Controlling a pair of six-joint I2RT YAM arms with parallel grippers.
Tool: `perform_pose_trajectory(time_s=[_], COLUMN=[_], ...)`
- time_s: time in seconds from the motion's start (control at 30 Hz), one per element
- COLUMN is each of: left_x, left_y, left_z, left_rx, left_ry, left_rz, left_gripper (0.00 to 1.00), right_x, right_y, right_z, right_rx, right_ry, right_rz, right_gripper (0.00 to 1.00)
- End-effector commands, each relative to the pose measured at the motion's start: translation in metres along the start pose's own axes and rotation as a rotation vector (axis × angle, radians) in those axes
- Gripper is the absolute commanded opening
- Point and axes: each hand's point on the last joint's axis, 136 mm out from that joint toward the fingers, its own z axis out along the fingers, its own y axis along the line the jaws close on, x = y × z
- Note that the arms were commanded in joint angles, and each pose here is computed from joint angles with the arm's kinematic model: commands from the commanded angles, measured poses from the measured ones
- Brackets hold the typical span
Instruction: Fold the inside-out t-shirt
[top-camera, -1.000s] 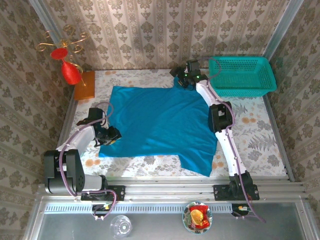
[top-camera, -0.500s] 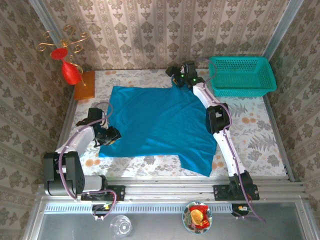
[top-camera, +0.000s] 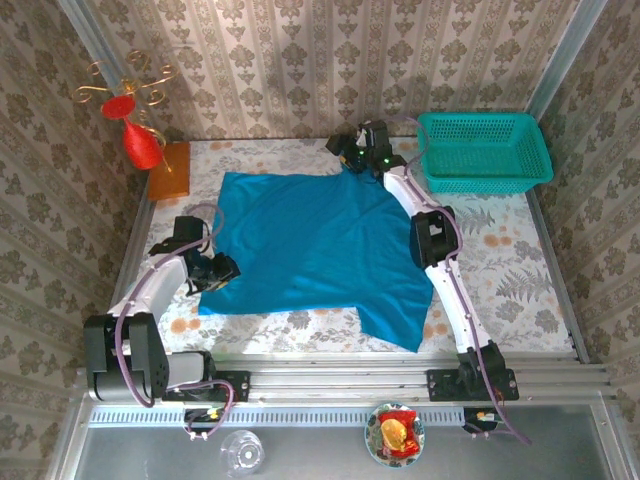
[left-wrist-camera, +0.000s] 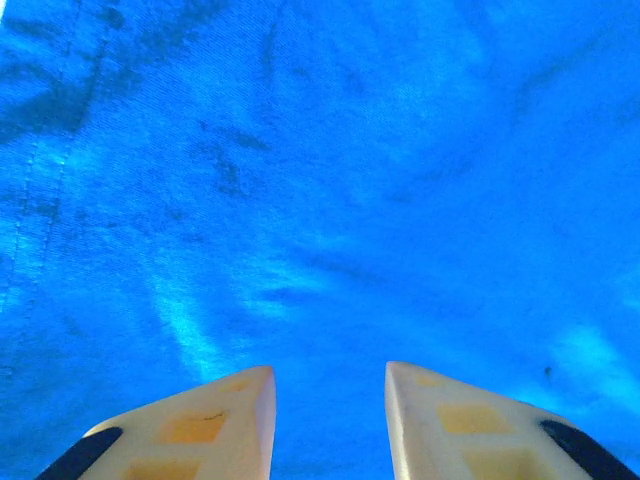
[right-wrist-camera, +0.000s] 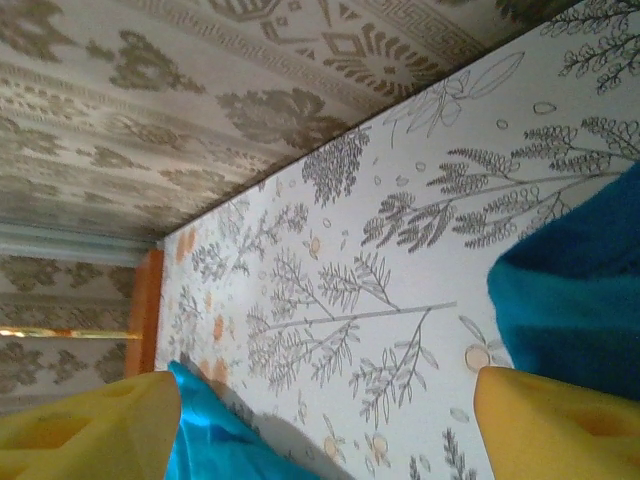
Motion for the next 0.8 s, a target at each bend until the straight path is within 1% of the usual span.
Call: perform_pose_trajectory(time_s=[0.0,0.13,0.27,0.4,0.47,0.57,0.67,0.77], left_x=[0.002,-0.002,-0.004,-0.002,-0.001,0.003,0.013,0.023], left_y=[0.005,0.005,0.009,0.019,0.026,0.048,0.071,0.085], left_z=[-0.004,-0.006,-0.009,-0.010,-0.012,-0.019,-0.027,-0.030], left_rx=[-0.023,-0.022,-0.046,-0.087,-0.113,-0.218,-0.331,-0.376], left_ry=[-0.005,-0.022,-0.042,-0.062,-0.084,-0.122,-0.139,-0.132], left_rz=[0.018,0.031,0.035,0.001,-0.034,-0.141,-0.254,-0.334], left_gripper=[0.35,0.35,0.34,0.32,0.31,0.25,0.25,0.26], right_x=[-0.029,-0.015,0.016,0.050,0.071,0.103,0.133,0.161], right_y=[0.074,0.083,0.079,0.067,0.056,0.040,0.025,0.013], right_z=[-0.055,-0.086,-0.123,-0.168,-0.192,-0.222,-0.249,-0.272], right_rx=[-0.009,0.055,0.131,0.193,0.237,0.284,0.329,0.370], right_ry=[-0.024,0.056,0.151,0.184,0.202,0.237,0.265,0.288], right_rz=[-0.138,-0.153,-0.135,-0.101,-0.082,-0.054,-0.034,-0.022], right_gripper=[0.79,0.79,0.79,0.78,0.78,0.77,0.76,0.76])
